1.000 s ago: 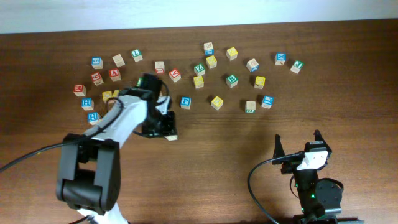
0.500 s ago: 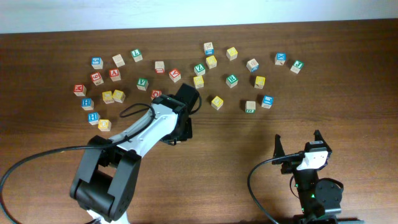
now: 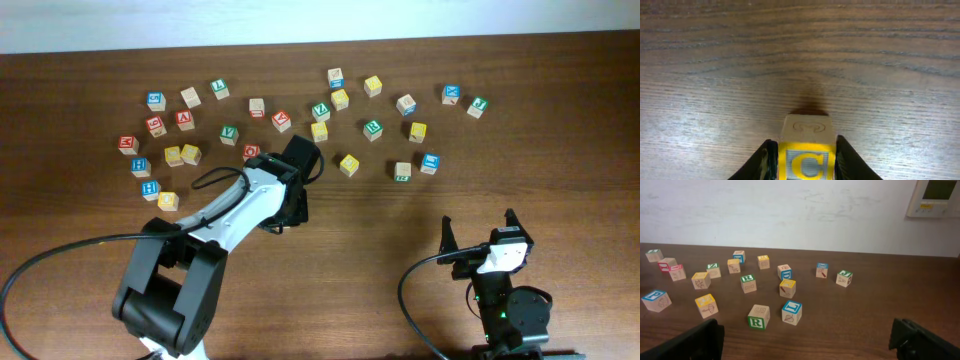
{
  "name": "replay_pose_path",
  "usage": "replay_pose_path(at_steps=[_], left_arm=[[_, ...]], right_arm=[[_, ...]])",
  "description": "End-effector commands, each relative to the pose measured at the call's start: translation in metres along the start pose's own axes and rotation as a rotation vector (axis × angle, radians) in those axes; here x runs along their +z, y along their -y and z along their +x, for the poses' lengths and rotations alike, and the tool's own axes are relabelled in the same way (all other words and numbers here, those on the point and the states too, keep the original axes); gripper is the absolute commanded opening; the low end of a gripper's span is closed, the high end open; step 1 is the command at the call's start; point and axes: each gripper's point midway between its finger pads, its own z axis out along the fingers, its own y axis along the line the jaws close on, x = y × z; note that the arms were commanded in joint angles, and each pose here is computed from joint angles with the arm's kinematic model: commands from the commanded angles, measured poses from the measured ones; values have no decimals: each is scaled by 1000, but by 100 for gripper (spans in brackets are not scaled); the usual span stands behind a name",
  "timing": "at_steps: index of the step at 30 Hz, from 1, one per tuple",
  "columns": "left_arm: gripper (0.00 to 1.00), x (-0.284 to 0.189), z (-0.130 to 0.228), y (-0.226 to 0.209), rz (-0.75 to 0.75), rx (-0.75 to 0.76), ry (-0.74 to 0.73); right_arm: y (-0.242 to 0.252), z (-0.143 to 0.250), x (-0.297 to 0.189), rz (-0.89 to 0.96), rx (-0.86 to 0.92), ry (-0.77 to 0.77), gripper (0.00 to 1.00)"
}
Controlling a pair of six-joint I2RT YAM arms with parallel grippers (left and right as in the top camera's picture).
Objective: Spell out CVPR
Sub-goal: 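Carry the C block to the open front area and release it, then move the left gripper up to the green V block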
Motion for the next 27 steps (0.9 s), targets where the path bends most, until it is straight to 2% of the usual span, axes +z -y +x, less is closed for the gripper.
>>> replay_pose_path(at_steps=[1,3,4,8,11,13,19,21,25,27], left_arm=[[31,6,2,-2,-20,-8,-4],[31,6,2,-2,-20,-8,-4],[25,6,2,-2,-20,-7,-4],[23,6,2,-2,-20,-7,-4],[25,6,2,-3,-23,4,-2],[33,6,2,-2,-22,4,-2],[45,-11,-10,4,-2,0,10],[47,-31,-26,10,12,-5,39],[58,-86,-86,20,77,42,202],[68,-97,-111,30,115,72,308]], right_arm=[[0,2,0,1,-7,-4,98],[0,2,0,1,-7,-4,98],[0,2,0,1,-7,-4,98],[0,2,0,1,-7,-4,98],[0,2,0,1,-7,-4,98],[0,2,0,1,-7,-4,98],[0,2,0,1,-7,-4,98],[0,2,0,1,-7,-4,98],[0,2,0,1,-7,-4,98],[0,2,0,1,-7,-4,98]])
